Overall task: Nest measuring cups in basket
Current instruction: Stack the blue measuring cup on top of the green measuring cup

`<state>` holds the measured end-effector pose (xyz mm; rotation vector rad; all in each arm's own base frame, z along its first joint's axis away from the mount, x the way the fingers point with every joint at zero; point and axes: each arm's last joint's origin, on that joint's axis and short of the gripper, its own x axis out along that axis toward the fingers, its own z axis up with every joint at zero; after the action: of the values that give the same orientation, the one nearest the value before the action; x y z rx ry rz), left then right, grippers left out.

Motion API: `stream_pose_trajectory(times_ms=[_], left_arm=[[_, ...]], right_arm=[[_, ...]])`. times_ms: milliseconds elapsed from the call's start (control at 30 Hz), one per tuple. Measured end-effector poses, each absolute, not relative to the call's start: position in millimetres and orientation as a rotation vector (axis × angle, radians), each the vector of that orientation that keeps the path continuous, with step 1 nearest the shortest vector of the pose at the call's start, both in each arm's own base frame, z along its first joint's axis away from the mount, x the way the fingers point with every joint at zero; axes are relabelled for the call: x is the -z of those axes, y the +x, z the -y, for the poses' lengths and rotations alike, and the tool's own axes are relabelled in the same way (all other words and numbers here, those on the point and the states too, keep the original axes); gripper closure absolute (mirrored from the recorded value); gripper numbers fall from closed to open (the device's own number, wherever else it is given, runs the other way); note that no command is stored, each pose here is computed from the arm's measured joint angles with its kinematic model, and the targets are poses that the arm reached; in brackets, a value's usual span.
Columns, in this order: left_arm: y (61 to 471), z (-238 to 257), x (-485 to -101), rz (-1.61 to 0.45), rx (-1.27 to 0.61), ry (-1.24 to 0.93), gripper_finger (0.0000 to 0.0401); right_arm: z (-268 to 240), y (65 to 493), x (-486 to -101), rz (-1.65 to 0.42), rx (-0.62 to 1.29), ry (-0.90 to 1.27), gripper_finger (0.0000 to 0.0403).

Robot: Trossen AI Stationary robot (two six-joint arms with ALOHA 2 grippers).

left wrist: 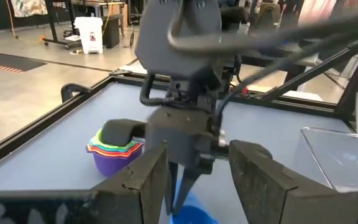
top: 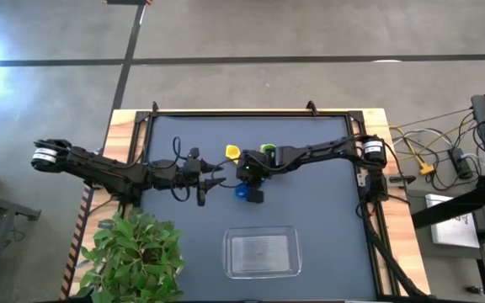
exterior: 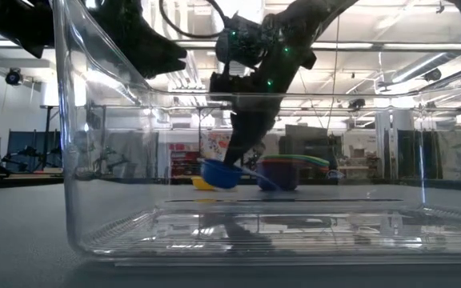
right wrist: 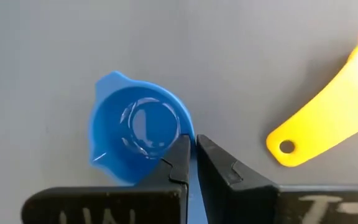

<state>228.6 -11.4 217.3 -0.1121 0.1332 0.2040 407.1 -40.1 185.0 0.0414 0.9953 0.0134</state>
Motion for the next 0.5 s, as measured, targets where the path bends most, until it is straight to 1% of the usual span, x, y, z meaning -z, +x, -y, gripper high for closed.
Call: stream_pose_trajectory(times_ms=[200,333,500], left_arm=[[229,12,-217,-0.133,-0.203,-0.112,0.0247],[229,12,-217,-0.133,-0.203,-0.112,0.0247],[229,12,-217,-0.133,-0.202,-0.111,0.0247]], right_arm=[[49,400,-207,-0.943,0.039,0.083,0.0394],[59,386,-236,-0.894,0.118,0.125,0.0394],[77,360,-276,-0.811,0.313,0.182,0.0394]])
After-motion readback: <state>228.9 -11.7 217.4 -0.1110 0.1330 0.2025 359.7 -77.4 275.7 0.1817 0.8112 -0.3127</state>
